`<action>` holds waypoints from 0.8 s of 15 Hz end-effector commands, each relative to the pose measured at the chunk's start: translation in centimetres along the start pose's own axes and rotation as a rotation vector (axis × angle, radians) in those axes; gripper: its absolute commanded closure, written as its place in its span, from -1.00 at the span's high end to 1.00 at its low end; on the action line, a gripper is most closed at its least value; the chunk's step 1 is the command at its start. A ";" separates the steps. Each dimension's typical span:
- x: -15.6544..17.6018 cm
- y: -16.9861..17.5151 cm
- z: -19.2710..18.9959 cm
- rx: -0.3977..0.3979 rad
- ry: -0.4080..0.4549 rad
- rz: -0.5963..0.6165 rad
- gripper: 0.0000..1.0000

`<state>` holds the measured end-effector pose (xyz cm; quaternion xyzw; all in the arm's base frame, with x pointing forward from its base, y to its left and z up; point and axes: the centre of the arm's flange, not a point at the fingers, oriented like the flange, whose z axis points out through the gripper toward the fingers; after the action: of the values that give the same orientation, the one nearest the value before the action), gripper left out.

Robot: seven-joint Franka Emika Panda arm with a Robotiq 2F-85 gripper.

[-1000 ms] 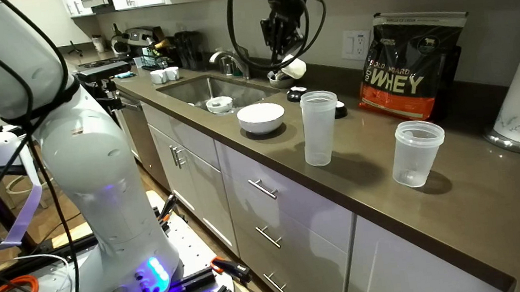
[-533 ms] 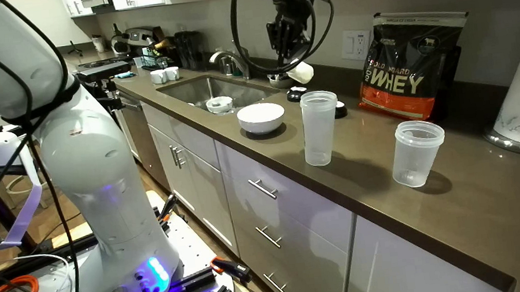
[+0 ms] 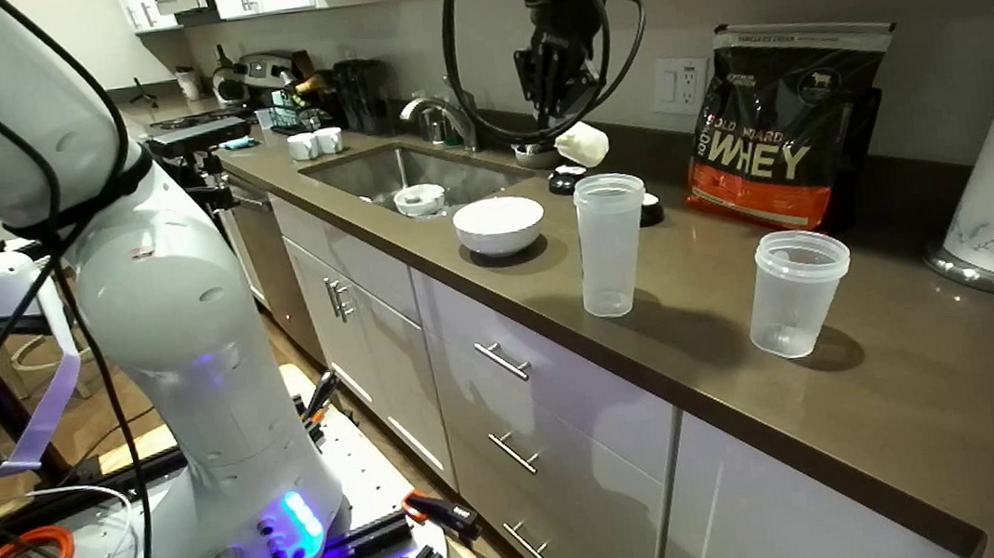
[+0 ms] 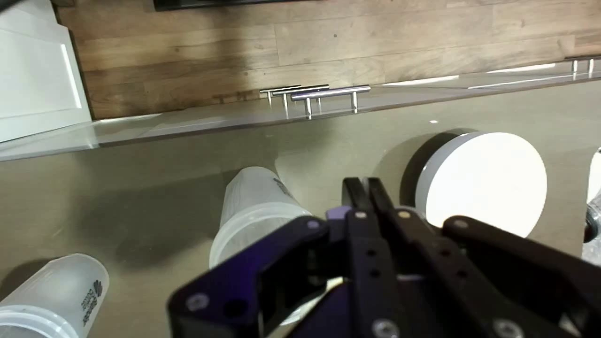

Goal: Take one scoop of the contents in the white bowl and put into the clear cup at the left

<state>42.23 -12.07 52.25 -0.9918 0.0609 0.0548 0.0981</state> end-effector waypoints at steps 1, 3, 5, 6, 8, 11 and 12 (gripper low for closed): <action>-0.9 0.2 -0.1 -0.051 0.009 0.026 -0.98; -1.0 0.3 0.0 -0.062 0.005 0.025 -0.98; -1.0 0.5 0.2 -0.066 0.000 0.027 -0.98; -0.9 0.7 0.3 -0.066 -0.001 0.029 -0.98; -0.8 1.1 0.5 -0.057 -0.004 0.034 -0.98; -0.6 1.8 0.7 -0.043 -0.006 0.045 -0.98; -0.5 2.1 0.8 -0.041 -0.007 0.049 -0.98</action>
<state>41.63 -13.14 51.72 -0.9923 0.0711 0.0630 0.0800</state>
